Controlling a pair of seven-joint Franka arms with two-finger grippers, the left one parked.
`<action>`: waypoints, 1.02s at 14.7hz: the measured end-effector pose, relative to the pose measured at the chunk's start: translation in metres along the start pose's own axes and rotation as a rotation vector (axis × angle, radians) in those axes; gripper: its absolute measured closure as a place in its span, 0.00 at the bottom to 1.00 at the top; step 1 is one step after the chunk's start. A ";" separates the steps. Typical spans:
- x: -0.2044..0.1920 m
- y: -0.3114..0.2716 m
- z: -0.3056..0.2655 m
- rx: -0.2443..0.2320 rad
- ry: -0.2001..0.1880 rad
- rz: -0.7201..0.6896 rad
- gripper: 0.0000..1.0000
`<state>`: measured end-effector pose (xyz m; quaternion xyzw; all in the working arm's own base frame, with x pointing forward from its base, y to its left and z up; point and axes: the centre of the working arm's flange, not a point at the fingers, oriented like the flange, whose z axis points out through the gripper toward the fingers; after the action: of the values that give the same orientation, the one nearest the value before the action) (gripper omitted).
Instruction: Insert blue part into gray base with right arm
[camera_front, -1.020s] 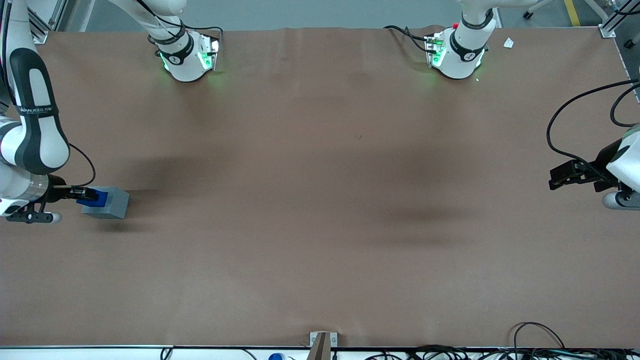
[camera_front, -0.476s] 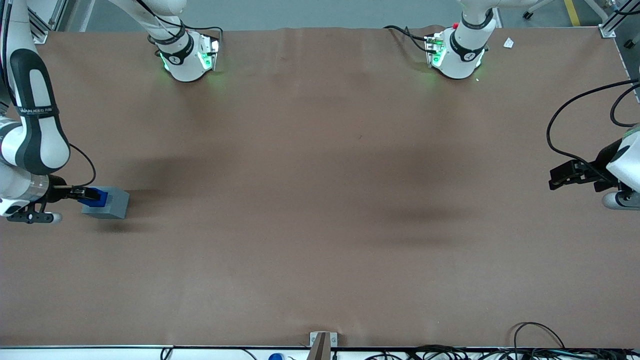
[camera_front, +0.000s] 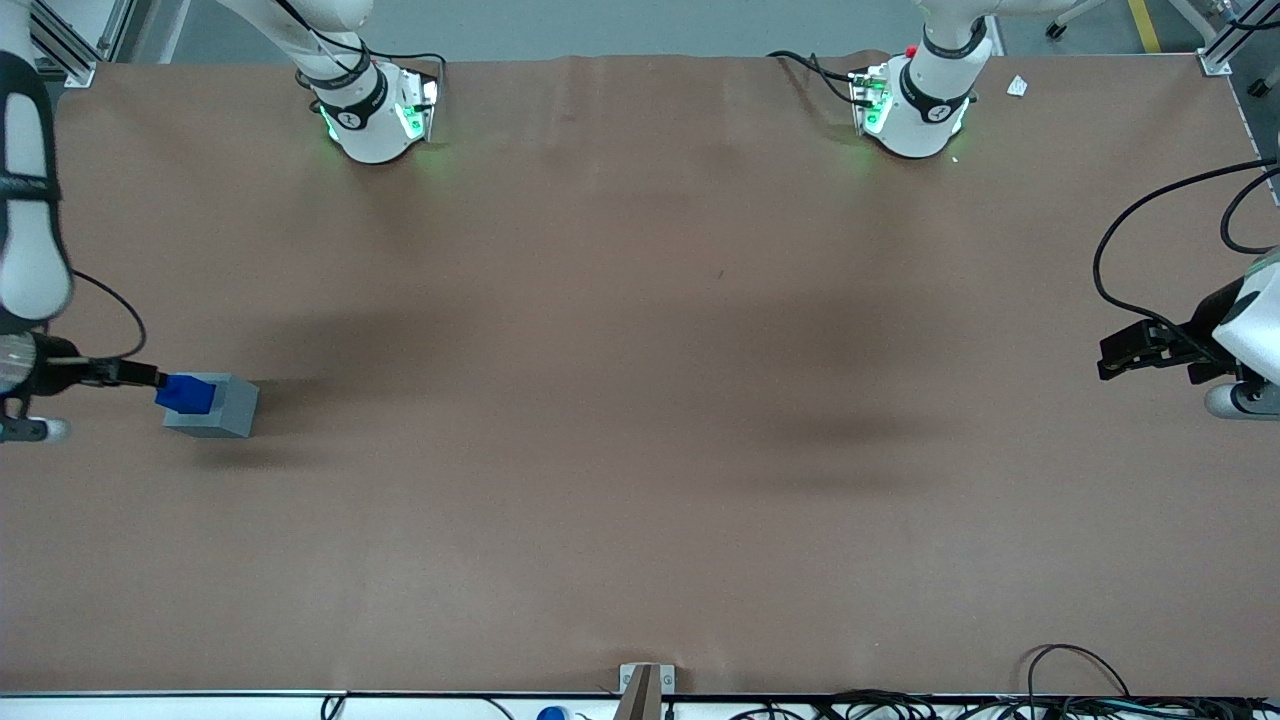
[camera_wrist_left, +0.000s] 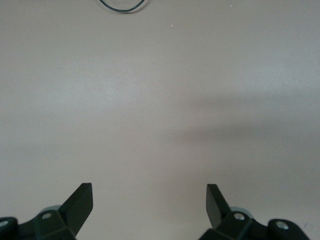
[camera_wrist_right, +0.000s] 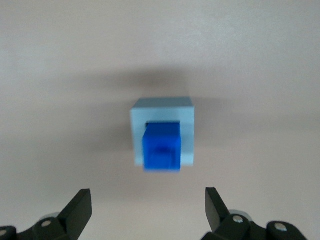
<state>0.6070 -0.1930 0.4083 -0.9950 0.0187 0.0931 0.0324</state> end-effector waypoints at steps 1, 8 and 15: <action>-0.006 -0.006 -0.026 0.003 -0.004 -0.007 0.00; -0.060 -0.079 -0.139 -0.008 0.020 0.064 0.00; -0.121 -0.137 -0.204 -0.009 0.105 0.044 0.00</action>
<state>0.5313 -0.0667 0.6391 -0.9980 0.0416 0.0416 0.0247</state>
